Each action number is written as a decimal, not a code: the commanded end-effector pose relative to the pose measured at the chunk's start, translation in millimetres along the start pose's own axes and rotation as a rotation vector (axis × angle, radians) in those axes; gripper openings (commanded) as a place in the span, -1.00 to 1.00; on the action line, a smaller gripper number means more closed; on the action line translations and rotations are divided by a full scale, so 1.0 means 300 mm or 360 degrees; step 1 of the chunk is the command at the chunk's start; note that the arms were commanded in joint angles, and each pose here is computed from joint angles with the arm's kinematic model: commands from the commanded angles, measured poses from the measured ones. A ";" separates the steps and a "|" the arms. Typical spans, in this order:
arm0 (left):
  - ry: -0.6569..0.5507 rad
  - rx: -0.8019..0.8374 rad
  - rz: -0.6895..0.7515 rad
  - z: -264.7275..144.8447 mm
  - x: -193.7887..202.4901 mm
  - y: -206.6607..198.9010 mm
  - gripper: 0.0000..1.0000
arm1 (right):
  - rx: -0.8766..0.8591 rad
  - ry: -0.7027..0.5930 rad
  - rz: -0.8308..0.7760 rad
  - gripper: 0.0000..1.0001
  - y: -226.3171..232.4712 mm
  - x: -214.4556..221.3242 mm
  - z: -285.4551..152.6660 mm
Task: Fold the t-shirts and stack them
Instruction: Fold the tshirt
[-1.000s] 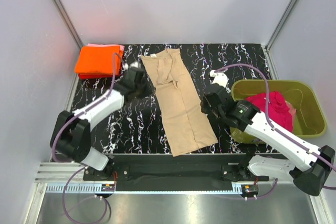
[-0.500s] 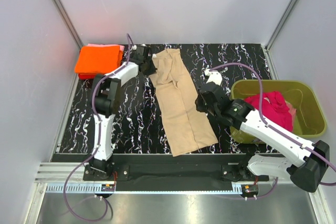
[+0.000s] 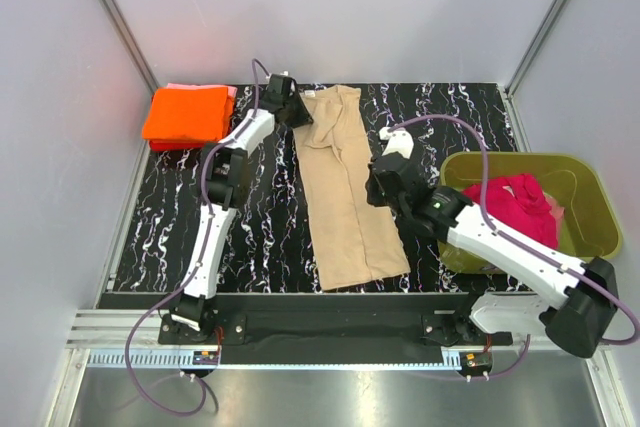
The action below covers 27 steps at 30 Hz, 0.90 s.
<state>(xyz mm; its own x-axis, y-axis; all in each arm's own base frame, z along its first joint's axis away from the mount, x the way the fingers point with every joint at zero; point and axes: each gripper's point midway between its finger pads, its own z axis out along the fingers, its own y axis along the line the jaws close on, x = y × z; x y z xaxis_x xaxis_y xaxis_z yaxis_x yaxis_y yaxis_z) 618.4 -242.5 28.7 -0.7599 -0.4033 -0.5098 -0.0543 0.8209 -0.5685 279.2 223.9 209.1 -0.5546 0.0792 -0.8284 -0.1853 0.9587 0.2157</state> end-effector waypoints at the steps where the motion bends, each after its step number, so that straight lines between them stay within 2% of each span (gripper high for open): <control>1: 0.0080 0.0108 -0.0063 0.057 0.030 -0.007 -0.80 | 0.0048 -0.0096 -0.0041 -0.51 0.010 -0.061 0.029; 5: -0.0014 0.0224 -0.0048 0.036 -0.046 -0.052 -0.74 | 0.0066 -0.0074 -0.0057 -0.51 0.018 -0.056 0.054; 7: -0.0053 0.0283 -0.0029 -0.027 -0.097 -0.099 -0.70 | 0.0062 -0.0071 -0.0045 -0.51 0.020 -0.056 0.052; 9: -0.0001 0.0328 -0.0016 -0.065 -0.068 -0.112 -0.63 | 0.0058 -0.0078 -0.0020 -0.50 0.020 -0.057 0.048; 10: -0.0045 0.0370 0.0013 -0.144 -0.112 -0.167 -0.60 | 0.0048 -0.0080 -0.0013 -0.50 0.024 -0.059 0.043; 11: 0.0002 0.0361 0.0010 -0.153 -0.063 -0.142 -0.54 | 0.0047 -0.0072 -0.0013 -0.49 0.023 -0.056 0.043; 12: -0.0058 0.0416 0.0061 -0.243 -0.106 -0.206 -0.51 | 0.0036 -0.0063 -0.0012 -0.49 0.025 -0.053 0.038; 14: -0.0065 0.0379 0.0080 -0.294 -0.091 -0.195 -0.46 | 0.0025 -0.0022 -0.0012 -0.47 0.024 -0.038 0.024; 16: -0.0152 0.0422 0.0164 -0.411 -0.148 -0.263 -0.45 | -0.0008 0.0019 0.0005 -0.45 0.027 -0.023 0.001; 21: -0.0284 0.0437 0.0282 -0.633 -0.212 -0.344 -0.28 | -0.0039 0.0158 0.0089 -0.34 -0.006 0.082 -0.053; 23: -0.0175 0.0446 0.0261 -0.653 -0.136 -0.328 -0.29 | -0.0074 0.0172 0.0136 -0.30 -0.010 0.103 -0.080; 24: -0.0153 0.0466 0.0268 -0.707 -0.101 -0.354 -0.30 | -0.0086 0.0189 0.0151 -0.30 -0.010 0.114 -0.087; 26: 0.0035 0.0311 0.0236 -0.699 0.088 -0.248 -0.30 | -0.0103 0.0198 0.0170 -0.31 -0.011 0.120 -0.100; 27: 0.0031 0.0315 0.0288 -0.774 0.153 -0.284 -0.29 | -0.0111 0.0212 0.0165 -0.32 -0.008 0.121 -0.106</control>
<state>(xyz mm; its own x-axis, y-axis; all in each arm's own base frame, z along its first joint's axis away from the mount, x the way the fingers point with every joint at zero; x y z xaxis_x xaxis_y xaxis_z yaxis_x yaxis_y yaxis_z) 501.8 -226.0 239.0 -0.6636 -0.3460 -0.6633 0.2319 0.7478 -0.6221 245.2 212.5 197.4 -0.6376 0.1186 -0.7612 -0.1755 0.9397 0.2935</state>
